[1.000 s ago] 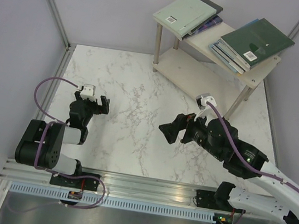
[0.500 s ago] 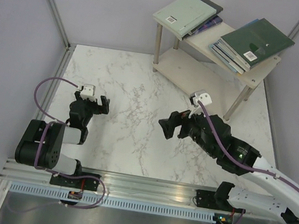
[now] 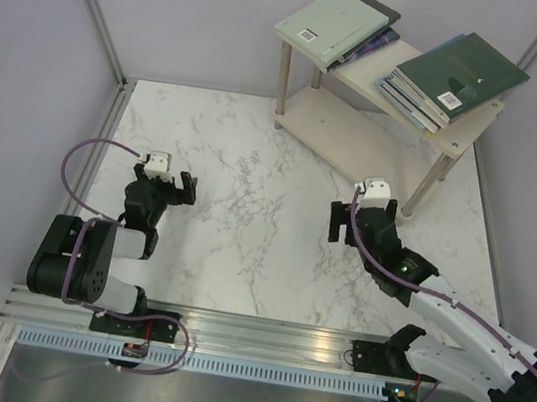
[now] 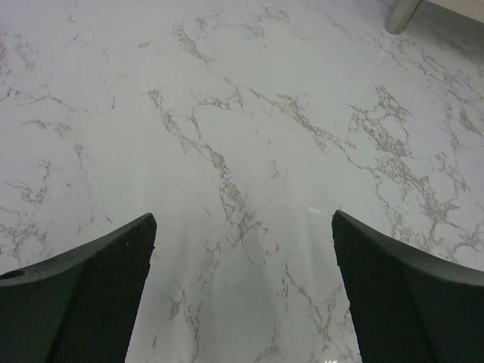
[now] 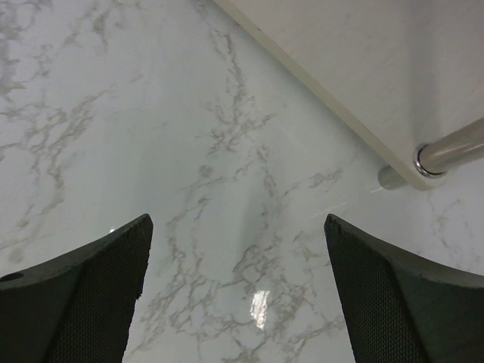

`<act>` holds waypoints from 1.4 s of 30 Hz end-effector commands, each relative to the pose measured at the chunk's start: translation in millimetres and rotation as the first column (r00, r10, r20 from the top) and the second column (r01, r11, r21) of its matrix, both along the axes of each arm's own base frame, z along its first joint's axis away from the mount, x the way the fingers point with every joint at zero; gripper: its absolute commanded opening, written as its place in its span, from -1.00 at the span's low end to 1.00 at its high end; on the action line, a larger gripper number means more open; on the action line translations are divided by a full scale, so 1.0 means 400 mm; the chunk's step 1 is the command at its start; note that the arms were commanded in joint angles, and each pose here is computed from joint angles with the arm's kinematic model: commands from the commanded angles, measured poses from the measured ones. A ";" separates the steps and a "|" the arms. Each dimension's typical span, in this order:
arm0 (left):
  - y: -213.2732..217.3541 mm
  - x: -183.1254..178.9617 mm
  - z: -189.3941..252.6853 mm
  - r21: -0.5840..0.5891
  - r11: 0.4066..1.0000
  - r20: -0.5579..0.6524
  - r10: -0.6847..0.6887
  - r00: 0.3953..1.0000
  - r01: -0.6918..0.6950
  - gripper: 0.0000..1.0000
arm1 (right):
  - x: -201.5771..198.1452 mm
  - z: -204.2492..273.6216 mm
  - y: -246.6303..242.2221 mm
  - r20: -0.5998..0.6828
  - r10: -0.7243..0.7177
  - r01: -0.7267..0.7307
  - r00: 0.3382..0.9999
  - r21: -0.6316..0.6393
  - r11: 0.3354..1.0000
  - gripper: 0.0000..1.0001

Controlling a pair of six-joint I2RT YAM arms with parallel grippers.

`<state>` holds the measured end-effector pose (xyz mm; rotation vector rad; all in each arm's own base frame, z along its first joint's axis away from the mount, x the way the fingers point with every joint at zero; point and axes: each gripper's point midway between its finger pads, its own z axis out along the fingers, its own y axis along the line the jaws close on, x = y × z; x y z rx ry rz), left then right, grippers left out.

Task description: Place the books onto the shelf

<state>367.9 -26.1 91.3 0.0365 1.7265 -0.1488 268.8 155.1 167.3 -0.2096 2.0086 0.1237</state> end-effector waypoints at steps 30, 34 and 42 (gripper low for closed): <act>0.007 0.010 0.035 0.054 0.999 0.069 -0.006 0.998 0.002 1.00 | 0.236 -0.176 -0.387 0.387 -0.307 0.277 0.869 0.131 0.952 0.96; 0.008 0.011 0.033 0.054 0.999 0.067 -0.005 0.998 0.001 0.99 | 0.278 -0.186 -0.361 0.330 -0.247 0.231 0.911 0.088 0.969 0.96; 0.007 0.011 0.036 0.054 0.999 0.070 -0.006 0.997 0.002 0.99 | 0.274 -0.188 -0.364 0.329 -0.249 0.234 0.911 0.086 0.968 0.96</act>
